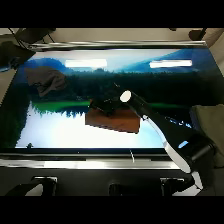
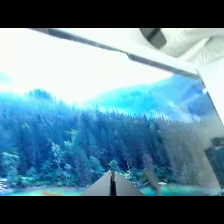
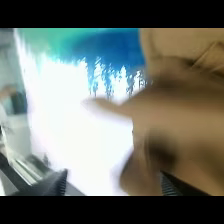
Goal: Fold the shirts.
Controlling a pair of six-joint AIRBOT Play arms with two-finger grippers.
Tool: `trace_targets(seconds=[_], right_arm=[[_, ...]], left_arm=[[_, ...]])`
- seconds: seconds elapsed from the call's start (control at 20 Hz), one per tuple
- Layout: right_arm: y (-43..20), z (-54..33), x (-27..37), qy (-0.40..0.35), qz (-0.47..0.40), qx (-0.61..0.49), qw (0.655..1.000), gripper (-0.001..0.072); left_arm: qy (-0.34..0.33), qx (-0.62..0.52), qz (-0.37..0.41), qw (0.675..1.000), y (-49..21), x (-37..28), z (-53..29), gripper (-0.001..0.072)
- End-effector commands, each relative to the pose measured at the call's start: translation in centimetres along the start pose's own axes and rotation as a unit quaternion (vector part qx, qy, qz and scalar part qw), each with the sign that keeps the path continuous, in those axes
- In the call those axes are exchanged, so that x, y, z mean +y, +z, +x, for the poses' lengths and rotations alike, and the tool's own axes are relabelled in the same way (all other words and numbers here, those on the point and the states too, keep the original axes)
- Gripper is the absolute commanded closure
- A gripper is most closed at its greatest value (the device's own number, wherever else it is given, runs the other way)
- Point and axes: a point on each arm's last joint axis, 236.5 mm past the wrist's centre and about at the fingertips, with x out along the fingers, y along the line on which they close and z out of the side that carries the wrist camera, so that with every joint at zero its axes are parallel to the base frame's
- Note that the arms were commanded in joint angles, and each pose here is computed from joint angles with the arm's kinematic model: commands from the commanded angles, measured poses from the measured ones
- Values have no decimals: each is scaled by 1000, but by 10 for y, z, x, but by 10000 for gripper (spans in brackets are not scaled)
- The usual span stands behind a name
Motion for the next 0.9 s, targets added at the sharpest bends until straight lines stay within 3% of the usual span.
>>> trace_targets(seconds=[0.0,0.2,0.35,0.45,0.6,0.85], right_arm=[[1,13,-10,16,50,14,999,40],[33,-99,-33,-22,-18,24,999,40],[49,-207,-126,-189,-26,18,982,42],[29,-245,-193,-266,33,53,962,83],[-4,-213,-228,-220,121,66,966,103],[-1,-151,-221,-123,164,33,978,115]], left_arm=[[6,-17,18,1000,3,-12,-32,671],[19,-2,20,1000,-4,1,-23,671],[22,5,14,1000,-10,7,-18,671],[22,5,14,1000,-10,6,-18,671],[22,6,14,1000,-10,6,-18,671],[21,7,12,1000,-11,6,-18,670]])
